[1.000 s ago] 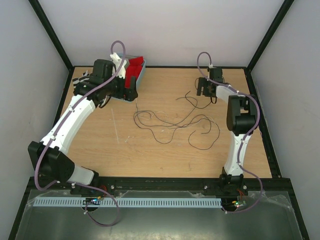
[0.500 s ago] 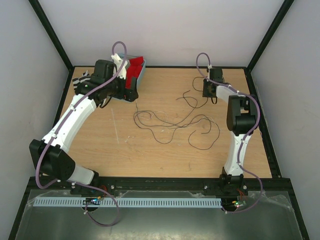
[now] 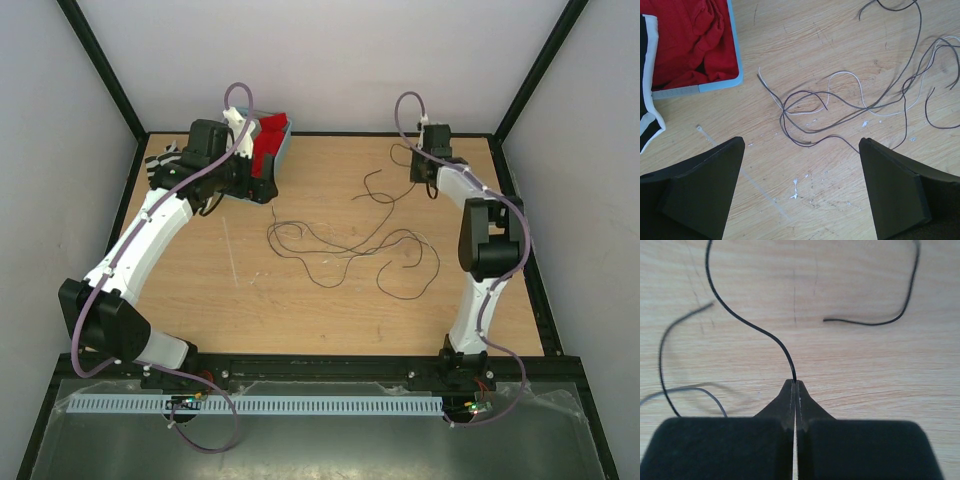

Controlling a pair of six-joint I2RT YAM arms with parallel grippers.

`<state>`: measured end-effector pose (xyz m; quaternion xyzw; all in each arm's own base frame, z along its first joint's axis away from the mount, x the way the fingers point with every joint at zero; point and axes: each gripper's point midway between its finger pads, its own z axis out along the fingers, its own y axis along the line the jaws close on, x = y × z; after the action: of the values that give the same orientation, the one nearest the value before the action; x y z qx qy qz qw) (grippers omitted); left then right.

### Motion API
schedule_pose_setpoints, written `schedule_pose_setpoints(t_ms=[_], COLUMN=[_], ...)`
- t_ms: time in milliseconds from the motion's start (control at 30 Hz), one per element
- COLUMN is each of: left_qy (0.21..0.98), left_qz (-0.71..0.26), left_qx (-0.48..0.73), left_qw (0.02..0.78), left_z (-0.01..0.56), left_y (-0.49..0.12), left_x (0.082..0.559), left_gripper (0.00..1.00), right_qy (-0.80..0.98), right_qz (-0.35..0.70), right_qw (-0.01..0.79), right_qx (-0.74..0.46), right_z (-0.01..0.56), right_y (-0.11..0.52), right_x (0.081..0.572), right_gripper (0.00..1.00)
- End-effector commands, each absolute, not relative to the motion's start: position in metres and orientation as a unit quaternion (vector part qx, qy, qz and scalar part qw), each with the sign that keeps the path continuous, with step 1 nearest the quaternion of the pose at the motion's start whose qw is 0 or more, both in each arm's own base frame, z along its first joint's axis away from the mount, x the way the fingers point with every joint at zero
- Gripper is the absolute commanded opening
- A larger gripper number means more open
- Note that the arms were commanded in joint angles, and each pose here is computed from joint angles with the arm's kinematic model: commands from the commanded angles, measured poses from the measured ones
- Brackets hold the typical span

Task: Zip-tie the wires
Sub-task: Pick up the cable at the center of the board.

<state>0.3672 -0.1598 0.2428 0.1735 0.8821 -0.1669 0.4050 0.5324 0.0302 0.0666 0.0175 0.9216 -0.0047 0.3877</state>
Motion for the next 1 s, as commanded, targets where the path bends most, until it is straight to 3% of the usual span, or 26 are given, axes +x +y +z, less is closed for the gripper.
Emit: schedule_pose_setpoints(t_ms=[0, 133, 367, 667, 967], left_qy=[0.869, 0.855, 0.754, 0.721, 0.709], left_qz=[-0.185, -0.234, -0.458, -0.547, -0.568], left_qx=[0.175, 0.164, 0.064, 0.048, 0.052], left_qw=[0.424, 0.433, 0.467, 0.424, 0.413], left_z=[0.256, 0.270, 0.322, 0.339, 0.345], left_y=[-0.165, -0.175, -0.210, -0.263, -0.293], left_x=[0.366, 0.367, 0.388, 0.419, 0.428], left_gripper=[0.99, 0.99, 0.99, 0.93, 0.91], right_qy=[0.887, 0.866, 0.814, 0.770, 0.703], right_qz=[-0.020, -0.018, -0.004, -0.001, 0.014], right_qw=[0.462, 0.499, 0.581, 0.638, 0.710], right_qx=[0.014, 0.017, 0.009, -0.014, -0.022], right_z=[0.149, 0.193, 0.292, 0.340, 0.429], right_y=[0.031, 0.031, 0.036, 0.037, 0.041], right_x=[0.544, 0.546, 0.536, 0.511, 0.498], right_gripper=[0.00, 0.00, 0.00, 0.00, 0.00])
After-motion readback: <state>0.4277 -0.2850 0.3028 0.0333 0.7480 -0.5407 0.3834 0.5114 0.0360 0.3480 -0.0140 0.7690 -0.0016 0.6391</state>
